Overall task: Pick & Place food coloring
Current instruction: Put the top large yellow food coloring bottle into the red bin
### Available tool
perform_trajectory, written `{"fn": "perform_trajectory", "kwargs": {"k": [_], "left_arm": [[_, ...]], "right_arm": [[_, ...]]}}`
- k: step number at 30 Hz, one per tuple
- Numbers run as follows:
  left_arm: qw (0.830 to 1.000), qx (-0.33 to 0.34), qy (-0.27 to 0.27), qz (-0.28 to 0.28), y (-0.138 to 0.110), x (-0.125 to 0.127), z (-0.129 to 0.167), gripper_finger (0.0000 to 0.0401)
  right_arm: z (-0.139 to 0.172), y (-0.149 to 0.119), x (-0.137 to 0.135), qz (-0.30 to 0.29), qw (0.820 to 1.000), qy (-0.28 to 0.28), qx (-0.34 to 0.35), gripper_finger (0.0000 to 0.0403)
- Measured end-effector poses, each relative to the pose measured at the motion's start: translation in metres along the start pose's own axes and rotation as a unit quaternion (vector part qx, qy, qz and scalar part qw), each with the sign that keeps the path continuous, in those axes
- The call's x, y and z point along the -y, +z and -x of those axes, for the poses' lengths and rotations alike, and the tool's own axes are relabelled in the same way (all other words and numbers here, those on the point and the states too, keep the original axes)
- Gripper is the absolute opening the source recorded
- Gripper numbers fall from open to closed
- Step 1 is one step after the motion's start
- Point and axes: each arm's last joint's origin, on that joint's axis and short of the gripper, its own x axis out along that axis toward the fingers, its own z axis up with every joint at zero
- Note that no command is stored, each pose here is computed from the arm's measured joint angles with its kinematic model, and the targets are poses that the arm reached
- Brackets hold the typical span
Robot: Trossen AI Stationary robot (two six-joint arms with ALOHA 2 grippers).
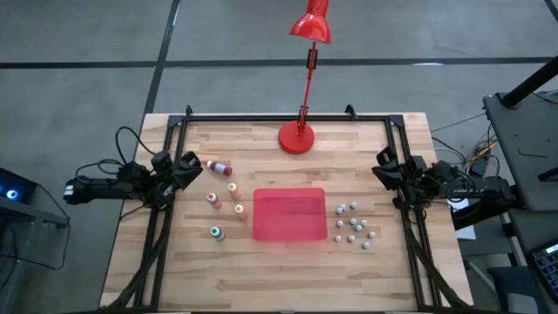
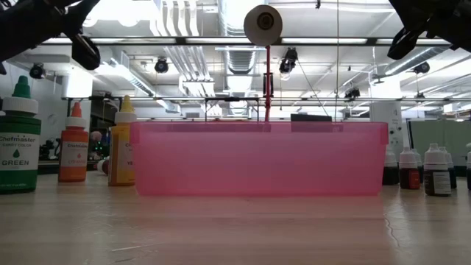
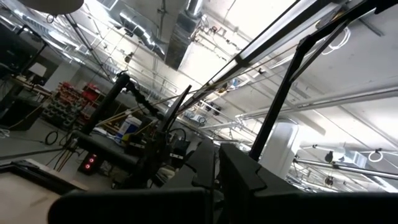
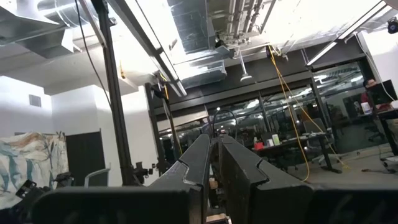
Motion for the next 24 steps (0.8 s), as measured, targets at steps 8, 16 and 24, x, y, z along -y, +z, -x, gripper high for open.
{"fn": "perform_trajectory", "kwargs": {"k": [8, 16, 24], "left_arm": [[0.999, 0.035, -0.020, -0.026, 0.023, 0.014, -0.006, 0.0000], [0.994, 0.072, -0.038, -0.068, 0.047, 0.030, -0.009, 0.0000], [0.992, 0.082, -0.040, -0.089, 0.070, 0.044, -0.012, 0.0000]], "right_arm": [[0.000, 0.000, 0.000, 0.000, 1.000, 0.000, 0.000, 0.0029], [0.000, 0.000, 0.000, 0.000, 1.000, 0.000, 0.000, 0.0029], [0.000, 0.000, 0.000, 0.000, 1.000, 0.000, 0.000, 0.0029]]}}
